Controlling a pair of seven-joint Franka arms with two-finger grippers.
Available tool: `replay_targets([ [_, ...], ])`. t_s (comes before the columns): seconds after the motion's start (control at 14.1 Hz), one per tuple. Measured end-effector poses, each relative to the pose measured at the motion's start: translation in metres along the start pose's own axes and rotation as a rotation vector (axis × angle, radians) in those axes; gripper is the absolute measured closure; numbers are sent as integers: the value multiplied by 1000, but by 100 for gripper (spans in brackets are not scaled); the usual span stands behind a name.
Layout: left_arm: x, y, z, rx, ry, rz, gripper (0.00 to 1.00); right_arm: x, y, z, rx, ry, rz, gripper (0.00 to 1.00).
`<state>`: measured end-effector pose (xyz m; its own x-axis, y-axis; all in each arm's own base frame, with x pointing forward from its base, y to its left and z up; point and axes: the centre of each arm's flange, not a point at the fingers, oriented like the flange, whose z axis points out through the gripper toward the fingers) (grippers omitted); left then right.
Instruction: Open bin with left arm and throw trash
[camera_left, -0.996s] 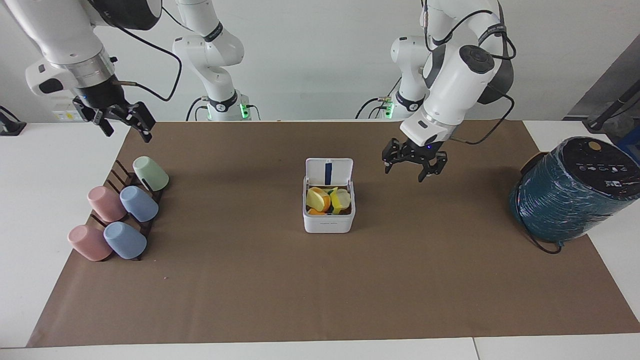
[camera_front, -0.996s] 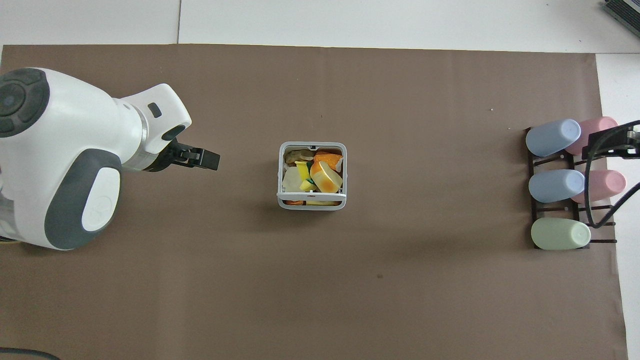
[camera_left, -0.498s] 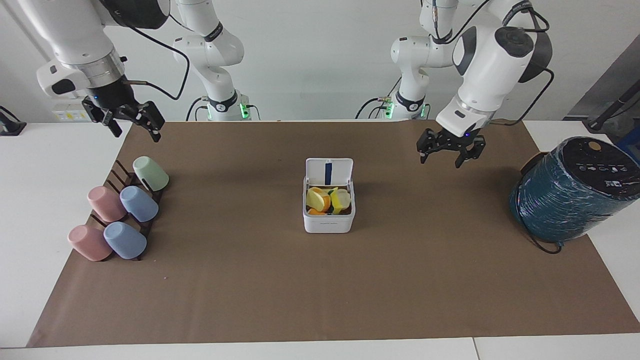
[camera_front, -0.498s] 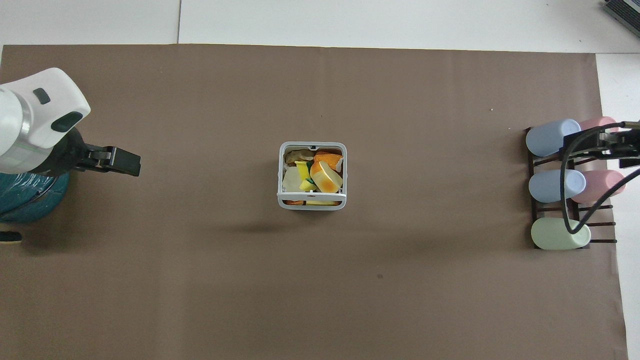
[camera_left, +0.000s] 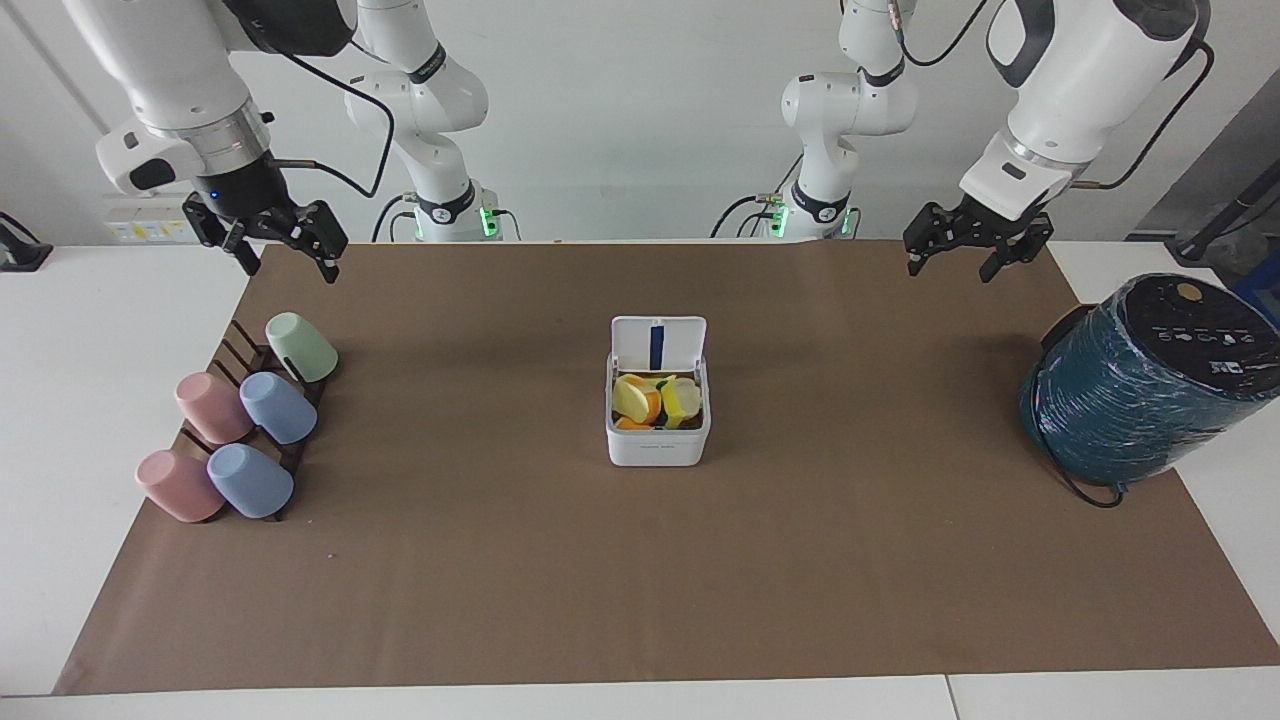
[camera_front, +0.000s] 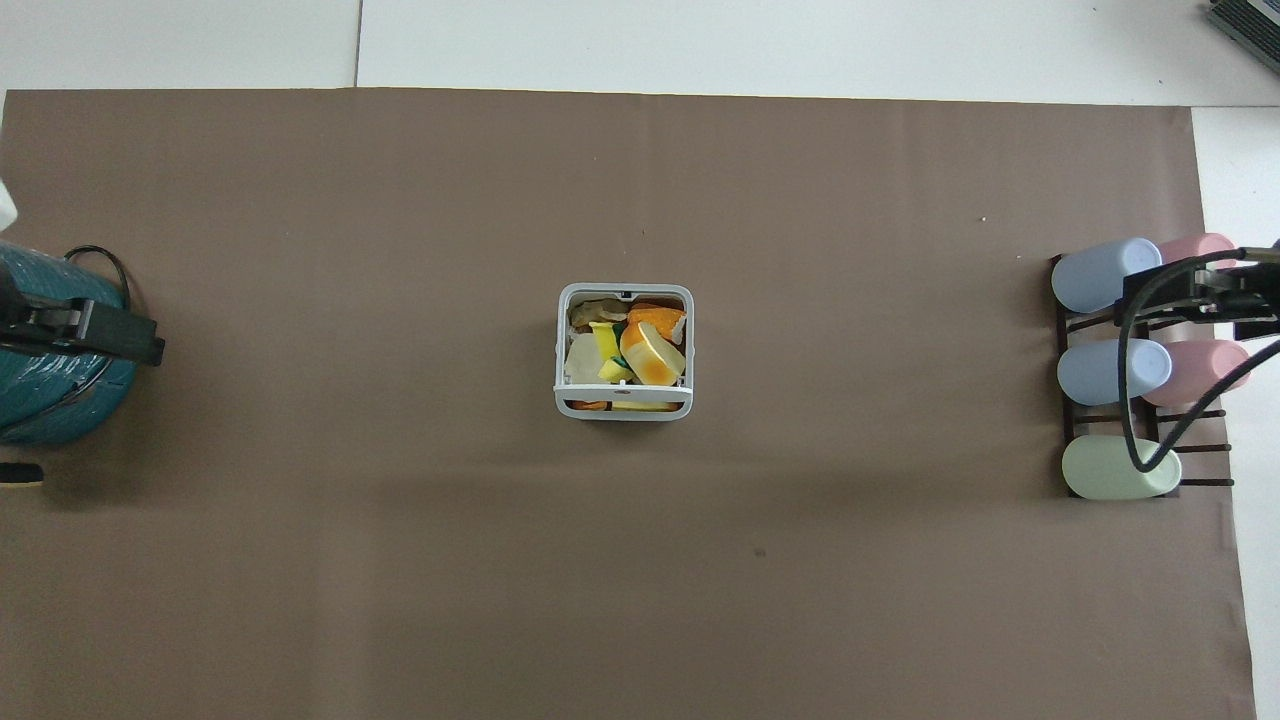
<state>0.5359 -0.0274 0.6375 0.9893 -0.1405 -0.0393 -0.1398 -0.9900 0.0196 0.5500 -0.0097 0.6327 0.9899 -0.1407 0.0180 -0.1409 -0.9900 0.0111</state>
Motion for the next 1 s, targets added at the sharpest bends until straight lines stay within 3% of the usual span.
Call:
replay_targets([
  [1.0,-6,1,-28,5,23,10,0,-1,0,0,8,-2,1,0],
])
